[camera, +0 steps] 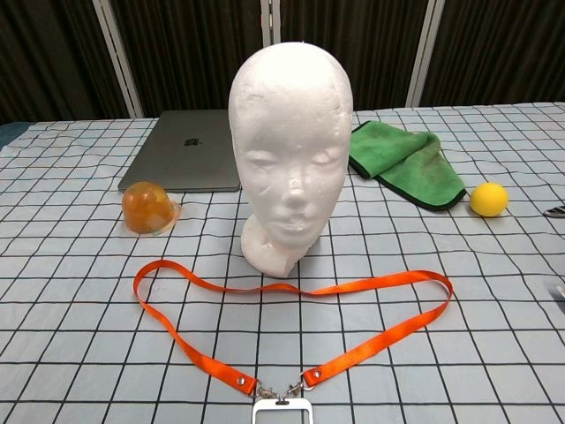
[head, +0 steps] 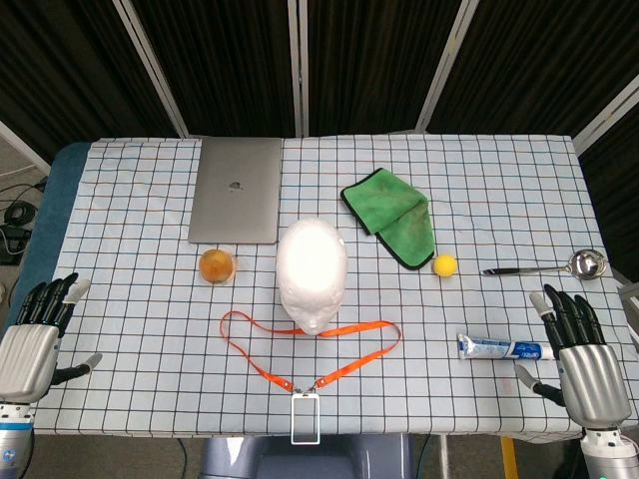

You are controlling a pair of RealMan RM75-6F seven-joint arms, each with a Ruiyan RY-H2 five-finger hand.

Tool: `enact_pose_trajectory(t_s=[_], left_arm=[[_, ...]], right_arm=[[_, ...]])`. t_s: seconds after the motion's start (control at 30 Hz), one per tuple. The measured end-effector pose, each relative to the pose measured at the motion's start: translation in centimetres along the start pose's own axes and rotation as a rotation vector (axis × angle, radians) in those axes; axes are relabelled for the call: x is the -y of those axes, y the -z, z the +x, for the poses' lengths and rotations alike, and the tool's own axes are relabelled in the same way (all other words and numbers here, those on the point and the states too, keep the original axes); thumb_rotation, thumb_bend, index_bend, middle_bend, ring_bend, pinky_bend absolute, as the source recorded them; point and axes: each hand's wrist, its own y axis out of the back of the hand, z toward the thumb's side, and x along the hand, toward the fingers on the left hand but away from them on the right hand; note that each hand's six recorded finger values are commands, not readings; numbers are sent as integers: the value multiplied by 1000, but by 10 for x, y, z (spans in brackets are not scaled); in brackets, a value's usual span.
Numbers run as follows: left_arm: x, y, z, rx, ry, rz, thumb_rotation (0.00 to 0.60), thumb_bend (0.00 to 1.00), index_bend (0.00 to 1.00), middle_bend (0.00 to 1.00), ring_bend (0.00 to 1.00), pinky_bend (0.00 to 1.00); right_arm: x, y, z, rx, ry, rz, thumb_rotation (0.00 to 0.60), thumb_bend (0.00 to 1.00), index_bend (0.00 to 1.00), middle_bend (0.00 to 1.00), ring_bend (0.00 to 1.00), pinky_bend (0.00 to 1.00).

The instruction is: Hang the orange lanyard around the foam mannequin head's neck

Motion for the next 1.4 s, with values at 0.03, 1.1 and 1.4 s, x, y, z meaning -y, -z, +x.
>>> enact_pose_trajectory(t_s=[0.03, 1.1, 1.4], left_arm=[[0, 0, 0, 0, 0, 0, 600, 0, 0, 0, 0, 0], [36, 12, 30, -67, 94, 44, 600, 0, 0, 0, 0, 0], [39, 16, 37, -82, 102, 48, 600, 0, 0, 0, 0, 0]], right_arm=[[1, 0, 0, 1, -5, -1, 600, 0, 60, 0, 0, 0], [157, -90, -115, -172, -511, -43, 600, 286, 454, 0, 0, 0], [183, -110, -123, -187, -533, 5, 600, 305, 491, 0, 0, 0]])
